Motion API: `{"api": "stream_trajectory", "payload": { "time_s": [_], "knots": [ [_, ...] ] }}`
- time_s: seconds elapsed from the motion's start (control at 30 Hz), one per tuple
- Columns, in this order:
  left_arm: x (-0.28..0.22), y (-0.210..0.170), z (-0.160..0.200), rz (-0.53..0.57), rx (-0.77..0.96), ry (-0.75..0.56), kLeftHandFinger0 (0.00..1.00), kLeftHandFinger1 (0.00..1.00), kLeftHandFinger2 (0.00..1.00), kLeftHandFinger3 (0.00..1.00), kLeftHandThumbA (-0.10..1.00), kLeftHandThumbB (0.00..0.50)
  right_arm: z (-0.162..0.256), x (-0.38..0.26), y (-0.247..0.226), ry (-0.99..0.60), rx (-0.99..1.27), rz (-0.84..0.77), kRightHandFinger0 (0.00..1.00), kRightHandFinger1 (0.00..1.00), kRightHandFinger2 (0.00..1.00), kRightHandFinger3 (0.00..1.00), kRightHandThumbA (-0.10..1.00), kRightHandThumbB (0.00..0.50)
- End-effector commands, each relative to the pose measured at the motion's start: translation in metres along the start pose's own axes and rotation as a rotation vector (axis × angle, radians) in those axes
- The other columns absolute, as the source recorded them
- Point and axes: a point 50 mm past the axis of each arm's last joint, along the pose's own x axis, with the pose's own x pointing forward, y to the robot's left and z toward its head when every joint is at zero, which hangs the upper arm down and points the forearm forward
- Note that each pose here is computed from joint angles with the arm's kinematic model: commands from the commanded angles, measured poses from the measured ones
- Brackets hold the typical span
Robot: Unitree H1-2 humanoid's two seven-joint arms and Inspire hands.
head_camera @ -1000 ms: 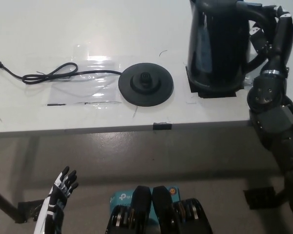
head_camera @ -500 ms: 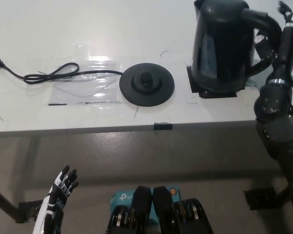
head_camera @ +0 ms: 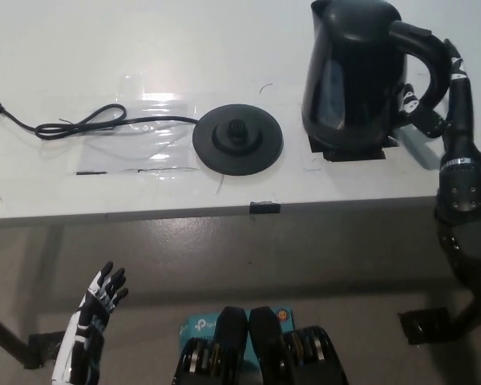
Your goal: Use the right hand to grab the handle of the kettle from the base and place it on the right side
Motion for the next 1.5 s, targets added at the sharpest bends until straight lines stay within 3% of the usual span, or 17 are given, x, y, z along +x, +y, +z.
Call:
{"api": "stream_trajectory", "payload": {
  "time_s": [0.0,0.2,0.3,0.47,0.77,0.97,1.07,1.1,1.17,1.27,1.37,1.47],
  "knots": [
    [0.001,0.007,0.006,-0.006,0.016,-0.049,1.00,1.00,1.00,1.00,1.00,0.500,0.023,0.008,-0.007,-0.127,0.076,0.068,1.00,1.00,1.00,1.00,0.79,0.500],
    [0.005,0.007,0.007,-0.007,0.013,-0.054,1.00,1.00,1.00,1.00,1.00,0.500,0.031,-0.002,-0.019,-0.188,0.174,0.001,1.00,1.00,1.00,1.00,1.00,0.500],
    [0.003,0.008,0.006,-0.003,0.011,-0.049,1.00,1.00,1.00,1.00,1.00,0.500,0.043,-0.007,-0.021,-0.246,0.191,-0.052,1.00,1.00,1.00,1.00,1.00,0.460],
    [0.002,0.008,0.004,0.001,0.012,-0.044,1.00,1.00,1.00,1.00,1.00,0.500,0.050,-0.014,-0.025,-0.292,0.165,-0.126,1.00,1.00,1.00,1.00,1.00,0.499],
    [0.004,0.009,0.006,-0.002,0.006,-0.052,1.00,1.00,1.00,1.00,1.00,0.500,0.046,-0.036,-0.043,-0.325,0.192,-0.219,1.00,1.00,1.00,1.00,0.98,0.490],
    [0.022,0.007,0.011,-0.014,0.026,-0.079,1.00,1.00,1.00,1.00,1.00,0.500,0.102,-0.105,-0.063,-0.574,0.197,-0.375,1.00,1.00,1.00,1.00,1.00,0.500],
    [0.033,0.008,0.013,-0.026,0.037,-0.092,1.00,1.00,1.00,1.00,1.00,0.500,0.126,-0.162,-0.051,-0.713,0.168,-0.279,1.00,1.00,1.00,1.00,1.00,0.453],
    [0.035,0.007,0.014,-0.032,0.035,-0.095,1.00,1.00,1.00,1.00,1.00,0.497,0.123,-0.183,-0.039,-0.733,0.141,-0.228,1.00,1.00,1.00,1.00,1.00,0.405],
    [0.040,0.005,0.015,-0.043,0.042,-0.100,1.00,1.00,1.00,1.00,1.00,0.494,0.103,-0.198,-0.021,-0.684,0.074,-0.152,1.00,1.00,1.00,1.00,1.00,0.352],
    [0.038,0.002,0.016,-0.056,0.049,-0.103,1.00,1.00,1.00,1.00,1.00,0.500,0.071,-0.216,-0.001,-0.575,0.035,-0.058,1.00,1.00,1.00,1.00,1.00,0.359],
    [0.041,0.001,0.018,-0.062,0.052,-0.112,1.00,1.00,1.00,1.00,1.00,0.500,0.036,-0.229,0.017,-0.420,0.102,0.034,1.00,1.00,1.00,1.00,1.00,0.309],
    [0.045,0.002,0.022,-0.054,0.065,-0.123,1.00,1.00,1.00,1.00,1.00,0.500,0.017,-0.234,0.028,-0.331,0.141,0.075,1.00,1.00,1.00,1.00,1.00,0.304]
  ]
}}
